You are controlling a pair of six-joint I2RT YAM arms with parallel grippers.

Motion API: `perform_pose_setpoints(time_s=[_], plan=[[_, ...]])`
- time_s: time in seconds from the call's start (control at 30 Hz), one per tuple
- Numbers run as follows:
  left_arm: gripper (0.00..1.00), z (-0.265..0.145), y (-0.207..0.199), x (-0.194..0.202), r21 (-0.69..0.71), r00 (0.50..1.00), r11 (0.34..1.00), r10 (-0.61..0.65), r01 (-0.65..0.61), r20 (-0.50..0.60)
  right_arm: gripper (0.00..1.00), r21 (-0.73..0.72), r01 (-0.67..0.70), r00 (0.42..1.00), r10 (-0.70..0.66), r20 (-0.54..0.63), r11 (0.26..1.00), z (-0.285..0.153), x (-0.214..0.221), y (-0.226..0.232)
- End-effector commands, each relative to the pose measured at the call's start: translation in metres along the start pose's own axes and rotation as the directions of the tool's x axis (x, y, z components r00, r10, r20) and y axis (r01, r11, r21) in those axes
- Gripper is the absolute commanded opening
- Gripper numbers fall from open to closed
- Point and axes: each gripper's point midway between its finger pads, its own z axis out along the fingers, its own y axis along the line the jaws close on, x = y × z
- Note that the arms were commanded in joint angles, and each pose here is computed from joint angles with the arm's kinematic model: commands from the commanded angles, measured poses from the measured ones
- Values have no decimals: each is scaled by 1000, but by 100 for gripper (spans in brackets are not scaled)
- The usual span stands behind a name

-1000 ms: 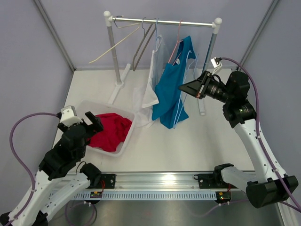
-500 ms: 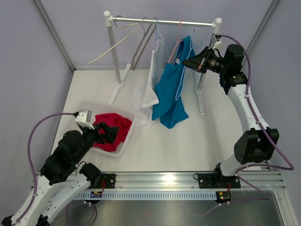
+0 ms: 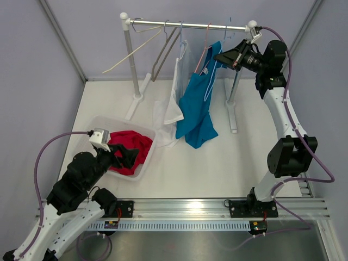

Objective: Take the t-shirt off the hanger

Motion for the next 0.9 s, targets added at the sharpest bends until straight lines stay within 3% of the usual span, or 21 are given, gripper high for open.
perform_pose_setpoints(time_s=[0.0, 0.33, 0.57, 0.67, 0.7, 0.8, 0.87], plan=[[99, 0, -10, -8, 53, 999, 999, 11, -12, 32, 0, -42, 33, 999, -32, 33, 999, -3, -22, 8], [99, 1, -8, -8, 41, 1000, 999, 8, -10, 29, 0, -1, -39, 999, 39, 26, 999, -3, -26, -35], [99, 3, -8, -6, 42, 1000, 999, 14, -15, 18, 1, 20, 1, 999, -2, 33, 1000, -14, -18, -27], [99, 3, -8, -7, 41, 1000, 999, 14, -15, 22, 14, 97, 44, 997, -50, 57, 994, -26, -12, -28], [99, 3, -8, -8, 40, 1000, 999, 13, -15, 26, 29, 161, 19, 997, -31, 73, 987, -29, -7, -43], [99, 3, -9, -6, 44, 1000, 999, 13, -14, 18, 58, 294, 34, 995, -61, 82, 955, -45, 2, -57], [99, 4, -10, -5, 50, 1000, 999, 13, -14, 12, 66, 350, 77, 989, -117, 94, 934, -57, 2, -54]])
